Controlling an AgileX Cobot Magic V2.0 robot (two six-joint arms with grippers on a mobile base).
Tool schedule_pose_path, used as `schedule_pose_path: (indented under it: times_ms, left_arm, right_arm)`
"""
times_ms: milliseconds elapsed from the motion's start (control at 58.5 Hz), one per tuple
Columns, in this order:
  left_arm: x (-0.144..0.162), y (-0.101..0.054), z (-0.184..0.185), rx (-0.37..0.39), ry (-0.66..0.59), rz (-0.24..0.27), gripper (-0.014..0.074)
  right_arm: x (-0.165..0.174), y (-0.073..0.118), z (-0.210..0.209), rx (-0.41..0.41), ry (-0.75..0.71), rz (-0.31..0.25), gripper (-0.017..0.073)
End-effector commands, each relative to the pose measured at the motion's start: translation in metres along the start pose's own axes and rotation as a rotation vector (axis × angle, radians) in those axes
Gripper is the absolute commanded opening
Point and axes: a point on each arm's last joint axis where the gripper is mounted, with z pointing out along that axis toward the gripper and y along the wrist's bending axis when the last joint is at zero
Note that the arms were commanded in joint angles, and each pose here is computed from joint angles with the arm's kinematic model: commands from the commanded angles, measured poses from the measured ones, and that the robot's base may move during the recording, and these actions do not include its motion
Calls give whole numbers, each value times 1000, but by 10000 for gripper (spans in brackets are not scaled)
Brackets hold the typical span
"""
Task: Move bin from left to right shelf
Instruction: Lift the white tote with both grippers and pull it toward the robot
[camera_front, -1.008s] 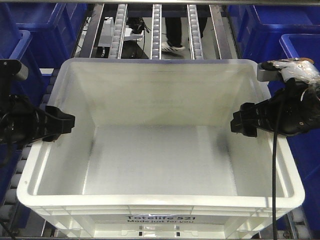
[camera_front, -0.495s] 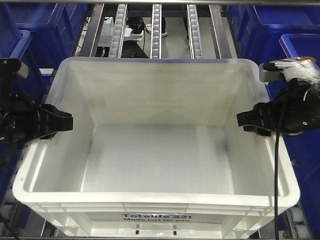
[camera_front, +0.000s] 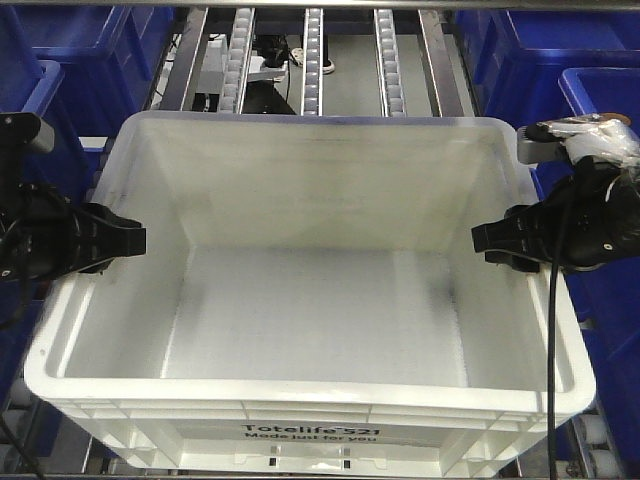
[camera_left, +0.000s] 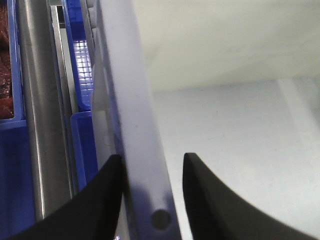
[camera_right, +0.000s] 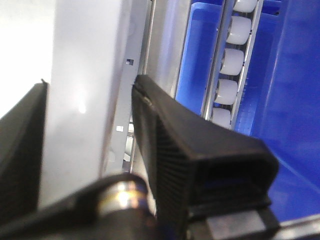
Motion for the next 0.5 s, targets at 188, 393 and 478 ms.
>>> schedule_pose_path:
  times_ms: [188,393,478]
  left_arm:
    - [-12,-8,-25,34,-129,9,-6]
    - [-14,-11,-39,45,-182,12,-6]
    - [-15,-12,-45,55,-208,4,-6]
  right_arm:
    - [-17,13,-25,-109,-185,0,-7]
    - [-17,17,-41,-135,-259,-8,-4]
    - [-17,18,-47,-136,-277,-10,-4]
